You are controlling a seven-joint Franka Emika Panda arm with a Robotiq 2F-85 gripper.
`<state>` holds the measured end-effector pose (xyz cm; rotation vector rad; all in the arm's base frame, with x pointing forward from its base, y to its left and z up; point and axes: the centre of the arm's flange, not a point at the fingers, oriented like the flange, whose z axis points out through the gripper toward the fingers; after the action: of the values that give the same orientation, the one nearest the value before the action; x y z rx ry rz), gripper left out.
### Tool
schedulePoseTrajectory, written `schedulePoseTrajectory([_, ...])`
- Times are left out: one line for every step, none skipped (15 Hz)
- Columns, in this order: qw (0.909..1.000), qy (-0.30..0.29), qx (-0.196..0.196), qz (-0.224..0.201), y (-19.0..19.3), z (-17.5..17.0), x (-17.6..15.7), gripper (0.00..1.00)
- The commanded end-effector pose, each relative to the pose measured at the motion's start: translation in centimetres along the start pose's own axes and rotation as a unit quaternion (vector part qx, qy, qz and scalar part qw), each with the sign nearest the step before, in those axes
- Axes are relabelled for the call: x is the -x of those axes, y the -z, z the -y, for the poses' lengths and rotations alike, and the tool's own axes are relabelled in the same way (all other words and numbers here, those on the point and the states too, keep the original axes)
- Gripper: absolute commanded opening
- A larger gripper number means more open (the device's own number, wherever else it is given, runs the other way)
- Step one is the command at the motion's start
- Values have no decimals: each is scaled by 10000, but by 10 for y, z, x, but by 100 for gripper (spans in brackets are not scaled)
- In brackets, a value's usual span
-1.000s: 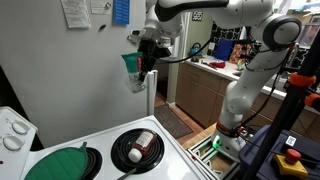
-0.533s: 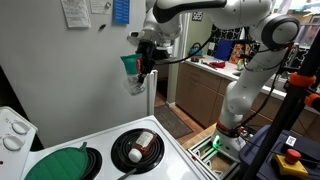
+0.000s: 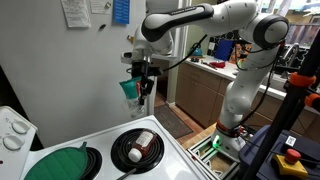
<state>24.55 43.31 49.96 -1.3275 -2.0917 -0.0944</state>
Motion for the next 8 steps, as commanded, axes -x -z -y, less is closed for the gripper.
schedulePoseTrajectory([9991, 402, 60, 153, -36, -7, 8, 26])
schedulePoseTrajectory([9987, 450, 117, 186, -45, -12, 10, 26])
schedulePoseTrajectory([9984, 475, 220, 213, -52, -18, 11, 26])
schedulePoseTrajectory([9978, 504, 362, 241, -57, -24, 13, 26])
schedulePoseTrajectory([9968, 531, 543, 244, -63, -31, 14, 26])
schedulePoseTrajectory([9958, 510, 717, 257, -68, -37, 16, 26])
schedulePoseTrajectory([9944, 520, 874, 271, -72, -44, 19, 26])
schedulePoseTrajectory([9934, 504, 1011, 215, -76, -50, 22, 26])
